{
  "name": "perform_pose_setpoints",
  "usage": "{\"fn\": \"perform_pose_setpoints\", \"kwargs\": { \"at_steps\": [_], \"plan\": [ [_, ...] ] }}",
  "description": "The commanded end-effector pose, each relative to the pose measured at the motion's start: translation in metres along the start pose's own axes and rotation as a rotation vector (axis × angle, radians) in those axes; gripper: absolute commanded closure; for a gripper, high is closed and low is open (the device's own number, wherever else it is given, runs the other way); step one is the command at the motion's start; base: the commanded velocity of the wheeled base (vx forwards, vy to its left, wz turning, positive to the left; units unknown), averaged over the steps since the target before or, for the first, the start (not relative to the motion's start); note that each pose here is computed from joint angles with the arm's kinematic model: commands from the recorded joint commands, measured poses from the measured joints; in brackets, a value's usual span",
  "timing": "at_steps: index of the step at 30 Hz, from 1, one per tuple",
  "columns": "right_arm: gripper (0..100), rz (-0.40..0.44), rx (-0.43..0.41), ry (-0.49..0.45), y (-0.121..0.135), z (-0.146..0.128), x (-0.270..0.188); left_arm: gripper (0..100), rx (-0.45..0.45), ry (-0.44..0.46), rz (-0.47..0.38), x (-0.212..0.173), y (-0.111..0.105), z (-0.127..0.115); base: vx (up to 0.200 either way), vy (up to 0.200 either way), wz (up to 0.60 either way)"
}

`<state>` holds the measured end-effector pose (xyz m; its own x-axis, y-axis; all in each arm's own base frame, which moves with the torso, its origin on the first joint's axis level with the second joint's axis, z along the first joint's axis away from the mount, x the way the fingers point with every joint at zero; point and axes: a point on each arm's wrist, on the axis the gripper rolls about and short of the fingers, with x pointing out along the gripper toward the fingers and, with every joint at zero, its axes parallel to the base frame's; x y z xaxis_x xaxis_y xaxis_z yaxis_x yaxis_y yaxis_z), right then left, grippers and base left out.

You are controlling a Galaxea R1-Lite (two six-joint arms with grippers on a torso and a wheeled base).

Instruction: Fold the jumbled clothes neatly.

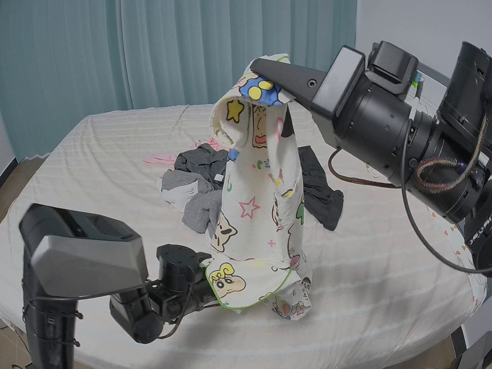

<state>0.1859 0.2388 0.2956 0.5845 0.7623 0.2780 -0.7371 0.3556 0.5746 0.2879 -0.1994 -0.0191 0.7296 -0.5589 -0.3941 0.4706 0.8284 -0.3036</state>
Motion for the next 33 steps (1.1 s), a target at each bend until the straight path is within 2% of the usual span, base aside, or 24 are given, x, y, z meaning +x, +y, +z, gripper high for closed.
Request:
{"fn": "perform_pose_setpoints", "kwargs": {
  "at_steps": [1,5,6,11,17,19,22,28,30,33],
  "plan": [
    [100,-0.039,0.033,0.002,-0.012,0.001,-0.002,0,-0.031,0.033,0.035,0.035,0.006,-0.036,0.000,0.000,0.00],
    [100,-0.087,0.027,-0.005,-0.028,0.004,-0.004,0,-0.032,0.050,0.045,0.032,0.007,-0.040,0.000,0.000,0.00],
    [100,-0.094,0.025,-0.006,-0.030,0.004,-0.004,100,-0.033,0.054,0.048,0.031,0.007,-0.041,0.000,0.000,0.00],
    [100,-0.126,0.018,-0.016,-0.039,0.008,-0.007,100,-0.033,0.082,0.079,0.023,0.011,-0.047,0.000,0.000,0.00],
    [100,-0.195,0.005,-0.019,-0.057,0.010,-0.016,100,-0.043,0.041,0.095,0.002,0.018,-0.048,0.000,0.000,0.00],
    [100,-0.237,-0.007,-0.018,-0.068,0.011,-0.021,100,-0.049,0.054,0.114,-0.011,0.023,-0.050,0.000,0.000,0.00],
    [100,-0.298,-0.027,-0.021,-0.084,0.013,-0.028,100,-0.068,0.049,0.129,-0.028,0.026,-0.039,0.000,0.000,0.00],
    [100,-0.424,-0.079,-0.039,-0.118,0.023,-0.042,100,-0.126,-0.016,0.138,-0.054,0.029,-0.013,0.000,0.000,0.00],
    [100,-0.440,-0.082,-0.045,-0.123,0.025,-0.044,100,-0.134,-0.013,0.128,-0.058,0.027,-0.012,0.000,0.000,0.00],
    [100,-0.473,-0.087,-0.049,-0.134,0.030,-0.050,100,-0.131,0.058,0.092,-0.069,0.025,-0.021,0.000,0.000,0.00]
  ]
}}
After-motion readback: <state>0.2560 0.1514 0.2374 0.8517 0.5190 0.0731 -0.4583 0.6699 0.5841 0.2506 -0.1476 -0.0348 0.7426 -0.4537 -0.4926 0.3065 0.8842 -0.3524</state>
